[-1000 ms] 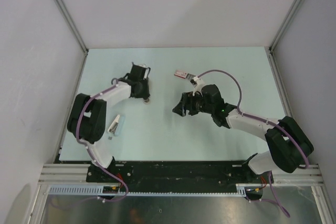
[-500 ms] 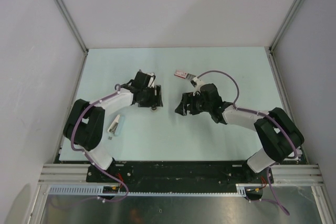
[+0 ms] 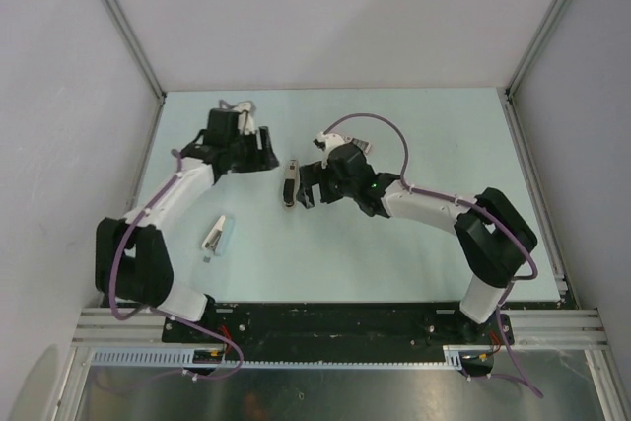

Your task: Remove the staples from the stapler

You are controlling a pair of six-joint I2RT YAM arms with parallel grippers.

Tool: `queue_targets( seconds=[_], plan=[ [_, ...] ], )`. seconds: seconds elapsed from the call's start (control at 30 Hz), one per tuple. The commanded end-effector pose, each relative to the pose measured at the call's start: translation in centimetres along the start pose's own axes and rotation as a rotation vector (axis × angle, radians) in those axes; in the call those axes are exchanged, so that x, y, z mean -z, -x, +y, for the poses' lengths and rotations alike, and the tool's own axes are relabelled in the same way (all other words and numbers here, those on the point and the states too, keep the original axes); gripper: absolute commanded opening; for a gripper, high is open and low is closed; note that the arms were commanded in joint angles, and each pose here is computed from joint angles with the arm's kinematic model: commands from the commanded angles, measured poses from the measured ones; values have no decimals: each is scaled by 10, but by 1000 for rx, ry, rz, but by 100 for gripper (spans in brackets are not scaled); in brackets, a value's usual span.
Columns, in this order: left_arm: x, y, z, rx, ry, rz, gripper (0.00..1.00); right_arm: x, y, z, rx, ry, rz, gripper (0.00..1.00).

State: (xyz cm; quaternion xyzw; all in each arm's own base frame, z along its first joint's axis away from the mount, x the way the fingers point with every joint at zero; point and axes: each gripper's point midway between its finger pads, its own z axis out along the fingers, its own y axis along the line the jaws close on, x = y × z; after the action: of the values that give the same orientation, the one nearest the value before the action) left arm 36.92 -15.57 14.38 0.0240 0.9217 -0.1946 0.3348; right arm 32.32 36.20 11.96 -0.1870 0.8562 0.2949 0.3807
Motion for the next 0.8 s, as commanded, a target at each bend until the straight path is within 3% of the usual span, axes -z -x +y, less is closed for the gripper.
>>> queue_targets(
  seconds=[0.0,0.13,0.3,0.37,0.53,0.77],
  plan=[
    [26,9,51,3,97,-60,63,-6,-10,-4,36,-71,36,99],
    [46,12,96,51,183,-105,36,-19,0,3,50,-123,21,99],
    [56,4,117,40,205,-109,7,-51,8,7,-7,-193,72,99],
    [55,-2,118,16,194,-94,2,-64,8,4,-33,-225,86,98],
    [54,-17,122,-48,189,-61,9,-85,9,17,-51,-227,82,93],
    [67,-12,116,-86,180,-105,49,-101,-1,13,-89,-264,107,81]
  ],
)
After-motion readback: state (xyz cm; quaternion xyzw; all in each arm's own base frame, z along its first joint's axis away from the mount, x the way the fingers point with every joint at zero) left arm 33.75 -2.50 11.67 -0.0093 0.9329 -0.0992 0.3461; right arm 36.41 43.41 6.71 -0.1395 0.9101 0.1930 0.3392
